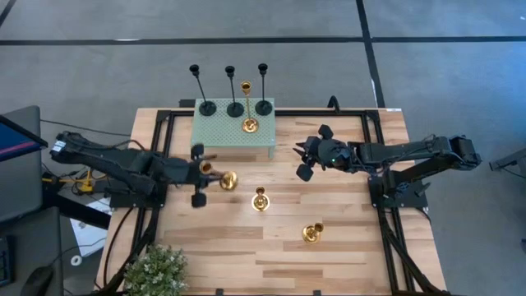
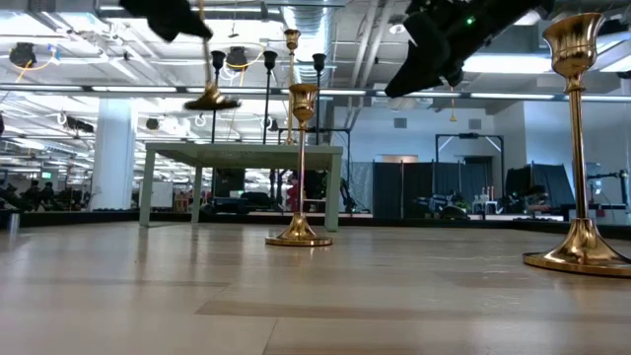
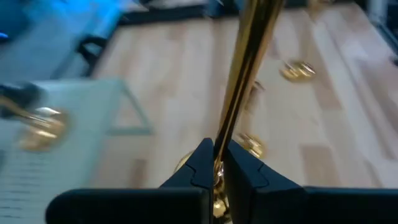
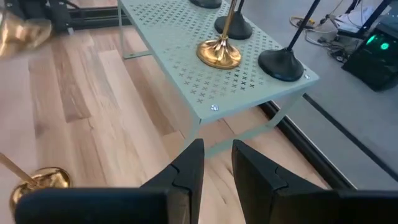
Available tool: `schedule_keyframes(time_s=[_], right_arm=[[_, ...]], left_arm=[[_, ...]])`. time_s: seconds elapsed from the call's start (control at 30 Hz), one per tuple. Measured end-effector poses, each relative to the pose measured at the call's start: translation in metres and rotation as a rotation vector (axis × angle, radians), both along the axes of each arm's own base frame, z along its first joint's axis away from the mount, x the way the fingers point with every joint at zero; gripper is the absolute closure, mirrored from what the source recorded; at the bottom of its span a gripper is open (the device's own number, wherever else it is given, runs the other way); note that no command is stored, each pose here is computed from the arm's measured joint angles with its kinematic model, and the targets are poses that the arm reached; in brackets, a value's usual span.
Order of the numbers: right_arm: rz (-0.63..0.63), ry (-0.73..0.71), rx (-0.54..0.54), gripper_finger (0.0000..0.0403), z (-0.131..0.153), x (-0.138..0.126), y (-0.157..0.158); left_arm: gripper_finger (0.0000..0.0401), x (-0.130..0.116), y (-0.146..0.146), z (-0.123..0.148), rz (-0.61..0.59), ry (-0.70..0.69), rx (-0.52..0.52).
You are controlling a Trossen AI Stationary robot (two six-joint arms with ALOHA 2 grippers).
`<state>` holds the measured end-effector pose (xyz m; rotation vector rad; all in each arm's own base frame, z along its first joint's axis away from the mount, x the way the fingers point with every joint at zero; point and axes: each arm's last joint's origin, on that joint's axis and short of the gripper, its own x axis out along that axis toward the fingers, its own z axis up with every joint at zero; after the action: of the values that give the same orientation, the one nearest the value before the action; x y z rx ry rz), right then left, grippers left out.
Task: Pick & Place candle stick holders
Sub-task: Put the gold candle holder on the shelf
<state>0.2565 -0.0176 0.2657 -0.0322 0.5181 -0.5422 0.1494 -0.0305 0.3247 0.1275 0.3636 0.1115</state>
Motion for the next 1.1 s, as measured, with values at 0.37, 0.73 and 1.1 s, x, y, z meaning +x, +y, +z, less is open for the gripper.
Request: schedule_keyframes(time_s=[0.37,0.73,1.1], right_arm=[[0.007,0.02,-0.011,0.0329,-0.001,-0.001,0.0],[0.011,0.045,-0.011,0.0329,-0.003,-0.002,0.0],[0.01,0.092,-0.009,0.0329,-0.006,-0.004,0.0]], left_arm=[[0.0387,-0.007,0.045,0.048,0.335,0.0,0.037],[0.0387,0.015,0.097,0.06,0.517,0.051,-0.024],[0.0387,0.021,0.134,0.048,0.578,0.111,-0.103]])
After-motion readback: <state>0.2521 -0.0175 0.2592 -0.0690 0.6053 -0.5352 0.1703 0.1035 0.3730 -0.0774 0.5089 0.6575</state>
